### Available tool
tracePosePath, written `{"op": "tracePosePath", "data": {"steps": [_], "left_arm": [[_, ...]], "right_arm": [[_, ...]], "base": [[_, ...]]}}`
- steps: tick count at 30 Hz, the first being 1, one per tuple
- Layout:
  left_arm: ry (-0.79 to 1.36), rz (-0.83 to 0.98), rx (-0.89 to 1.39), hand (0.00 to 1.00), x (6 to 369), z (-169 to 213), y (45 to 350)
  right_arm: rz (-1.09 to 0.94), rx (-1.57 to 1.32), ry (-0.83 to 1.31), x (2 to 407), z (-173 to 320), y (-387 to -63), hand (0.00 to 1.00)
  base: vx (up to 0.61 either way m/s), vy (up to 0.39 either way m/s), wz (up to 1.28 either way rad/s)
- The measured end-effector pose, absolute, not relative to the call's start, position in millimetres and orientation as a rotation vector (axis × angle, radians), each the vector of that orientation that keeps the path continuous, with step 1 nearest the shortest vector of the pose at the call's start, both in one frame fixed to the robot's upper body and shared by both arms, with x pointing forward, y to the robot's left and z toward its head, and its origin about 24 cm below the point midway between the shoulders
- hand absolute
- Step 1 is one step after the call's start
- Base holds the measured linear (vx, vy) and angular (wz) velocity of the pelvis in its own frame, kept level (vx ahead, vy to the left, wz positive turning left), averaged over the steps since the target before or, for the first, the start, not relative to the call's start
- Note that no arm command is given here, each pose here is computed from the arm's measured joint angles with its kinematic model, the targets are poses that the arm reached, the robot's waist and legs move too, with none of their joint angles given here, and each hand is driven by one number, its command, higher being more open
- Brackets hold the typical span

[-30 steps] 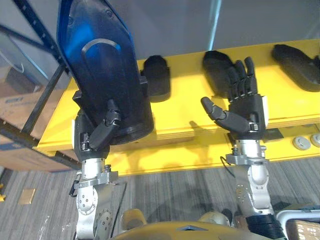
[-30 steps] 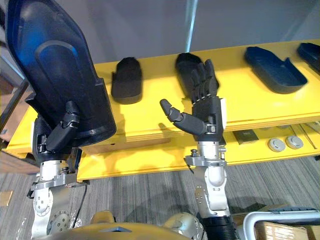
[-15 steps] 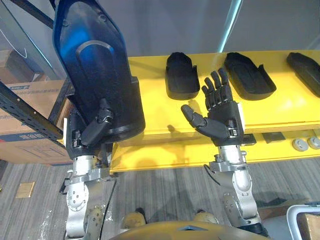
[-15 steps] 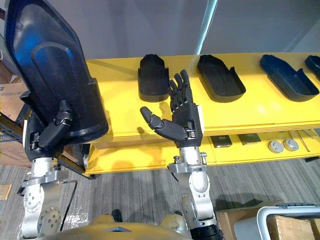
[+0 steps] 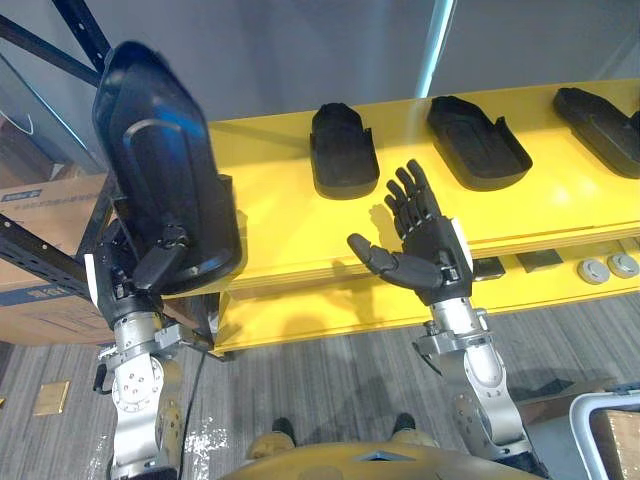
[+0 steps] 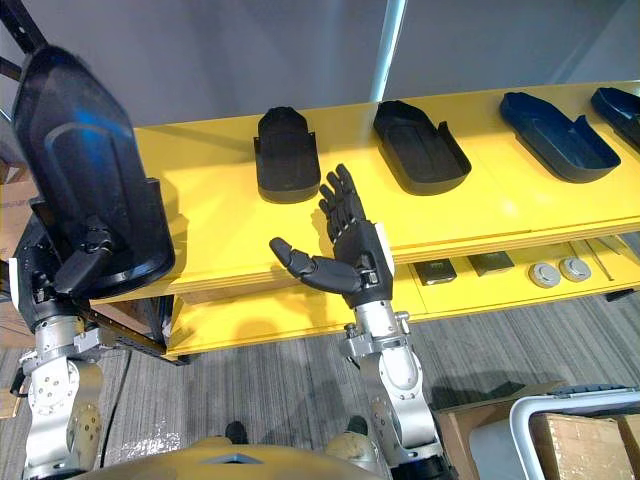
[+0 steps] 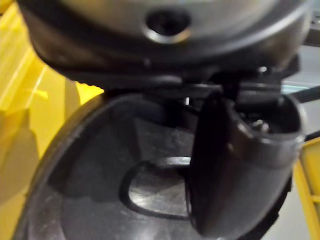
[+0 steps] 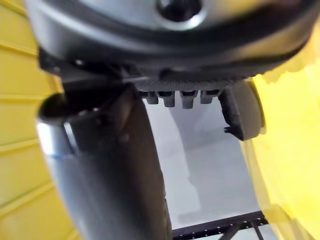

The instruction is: Walk over and take three plastic housings, then place them on the shelf

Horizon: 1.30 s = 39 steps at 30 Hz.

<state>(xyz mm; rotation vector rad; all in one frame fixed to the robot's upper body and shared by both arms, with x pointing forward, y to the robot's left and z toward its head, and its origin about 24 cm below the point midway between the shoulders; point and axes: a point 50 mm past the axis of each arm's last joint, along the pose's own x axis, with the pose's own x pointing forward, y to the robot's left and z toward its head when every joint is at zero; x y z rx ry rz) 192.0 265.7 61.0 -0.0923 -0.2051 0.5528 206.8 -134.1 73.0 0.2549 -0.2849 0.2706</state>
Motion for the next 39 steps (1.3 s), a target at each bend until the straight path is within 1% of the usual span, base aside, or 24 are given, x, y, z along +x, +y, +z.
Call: {"op": "tracePosePath", "data": {"steps": [4, 9, 15, 18, 23, 27, 28, 32, 39], "left_arm": [[-0.109, 0.566, -0.022, 0.00, 203.3, 49.2, 288.1], [-0.051, 0.511, -0.083, 0.00, 223.5, 40.6, 308.4], [0.023, 0.453, -0.161, 0.00, 241.3, 30.4, 313.6], [0.073, 0.453, -0.173, 0.00, 249.4, 26.2, 320.7], [0.116, 0.450, -0.262, 0.00, 267.6, 28.3, 318.9], [0.093, 0.461, -0.296, 0.00, 286.8, 43.2, 314.7], [0.083, 0.470, -0.300, 1.00, 291.6, 48.1, 314.1], [0.070, 0.471, -0.302, 1.00, 306.4, 65.9, 314.2], [0.109, 0.505, -0.302, 1.00, 314.4, 74.9, 316.5]], "right_arm": [[0.330, 0.238, -0.230, 203.9, 64.8, -128.9, 1.00], [0.403, 0.195, -0.205, 201.6, 62.4, -127.0, 1.00], [0.449, 0.172, -0.188, 201.8, 61.6, -128.0, 1.00], [0.496, 0.193, -0.193, 204.9, 64.9, -121.1, 1.00], [0.623, 0.217, -0.166, 200.1, 65.9, -97.6, 1.00], [0.704, 0.237, -0.244, 194.0, 87.3, -82.6, 1.00], [0.727, 0.239, -0.273, 194.4, 94.2, -78.4, 1.00], [0.754, 0.238, -0.356, 196.5, 113.1, -72.9, 1.00], [0.737, 0.239, -0.350, 196.7, 113.3, -74.0, 1.00]], "base": [[-0.04, 0.001, -0.06], [-0.04, 0.007, -0.11], [-0.03, -0.002, -0.05], [-0.04, -0.011, -0.05], [-0.06, -0.006, -0.09], [-0.05, -0.008, 0.06], [-0.06, 0.006, 0.06], [-0.03, -0.006, 0.07], [0.02, 0.009, -0.05]]}}
